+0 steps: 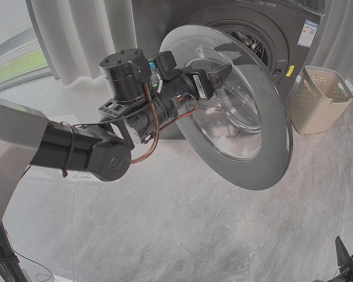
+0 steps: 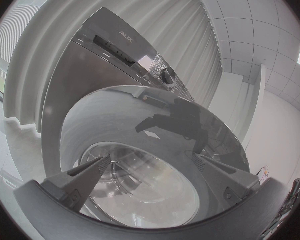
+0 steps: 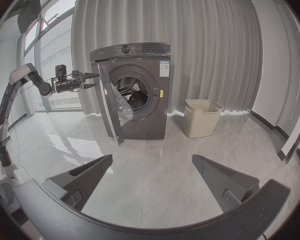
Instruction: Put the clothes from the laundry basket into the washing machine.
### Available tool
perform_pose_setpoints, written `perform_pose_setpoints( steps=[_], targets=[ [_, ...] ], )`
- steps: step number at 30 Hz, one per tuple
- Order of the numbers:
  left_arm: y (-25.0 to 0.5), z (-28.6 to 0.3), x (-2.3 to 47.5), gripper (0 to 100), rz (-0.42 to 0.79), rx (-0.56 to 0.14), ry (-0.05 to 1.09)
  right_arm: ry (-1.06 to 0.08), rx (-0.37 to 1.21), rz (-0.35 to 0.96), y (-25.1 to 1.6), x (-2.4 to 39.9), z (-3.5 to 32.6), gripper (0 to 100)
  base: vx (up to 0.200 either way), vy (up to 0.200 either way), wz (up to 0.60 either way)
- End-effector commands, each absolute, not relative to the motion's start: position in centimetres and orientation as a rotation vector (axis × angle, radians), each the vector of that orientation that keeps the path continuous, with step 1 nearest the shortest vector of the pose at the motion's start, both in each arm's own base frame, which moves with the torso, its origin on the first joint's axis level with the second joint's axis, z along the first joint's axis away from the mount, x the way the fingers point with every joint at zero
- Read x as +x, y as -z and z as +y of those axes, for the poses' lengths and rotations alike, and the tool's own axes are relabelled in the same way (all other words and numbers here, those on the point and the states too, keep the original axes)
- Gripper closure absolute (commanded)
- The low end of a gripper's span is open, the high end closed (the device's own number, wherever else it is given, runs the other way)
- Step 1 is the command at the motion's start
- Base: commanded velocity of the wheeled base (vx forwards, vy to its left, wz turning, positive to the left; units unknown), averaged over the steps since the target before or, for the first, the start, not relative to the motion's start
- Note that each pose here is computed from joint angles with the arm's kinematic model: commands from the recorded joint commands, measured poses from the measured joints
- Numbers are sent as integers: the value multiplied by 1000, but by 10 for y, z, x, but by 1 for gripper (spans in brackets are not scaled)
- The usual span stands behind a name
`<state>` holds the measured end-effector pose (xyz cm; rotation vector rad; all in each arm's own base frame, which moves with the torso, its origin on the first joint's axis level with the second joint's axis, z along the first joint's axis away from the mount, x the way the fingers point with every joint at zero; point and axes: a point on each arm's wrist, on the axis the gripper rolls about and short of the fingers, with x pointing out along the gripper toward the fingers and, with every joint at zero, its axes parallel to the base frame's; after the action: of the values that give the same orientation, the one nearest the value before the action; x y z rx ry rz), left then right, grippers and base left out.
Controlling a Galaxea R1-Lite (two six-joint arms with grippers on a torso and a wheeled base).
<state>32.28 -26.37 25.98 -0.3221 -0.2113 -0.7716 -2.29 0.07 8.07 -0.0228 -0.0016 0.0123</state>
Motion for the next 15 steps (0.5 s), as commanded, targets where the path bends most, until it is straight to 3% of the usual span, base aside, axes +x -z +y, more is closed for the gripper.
perform_pose_setpoints(
  steps=[1, 5, 15],
  targets=[
    [-251, -280, 352, 0, -241, -343, 662, -12, -23, 4, -76, -22, 1, 0, 0, 0, 0],
    [-231, -298, 383, 0, -276, -373, 520, -14, -23, 6, -76, -22, 1, 0, 0, 0, 0],
    [-240, -300, 389, 0, -287, -396, 458, -14, -23, 6, -76, -22, 1, 0, 0, 0, 0]
  ],
)
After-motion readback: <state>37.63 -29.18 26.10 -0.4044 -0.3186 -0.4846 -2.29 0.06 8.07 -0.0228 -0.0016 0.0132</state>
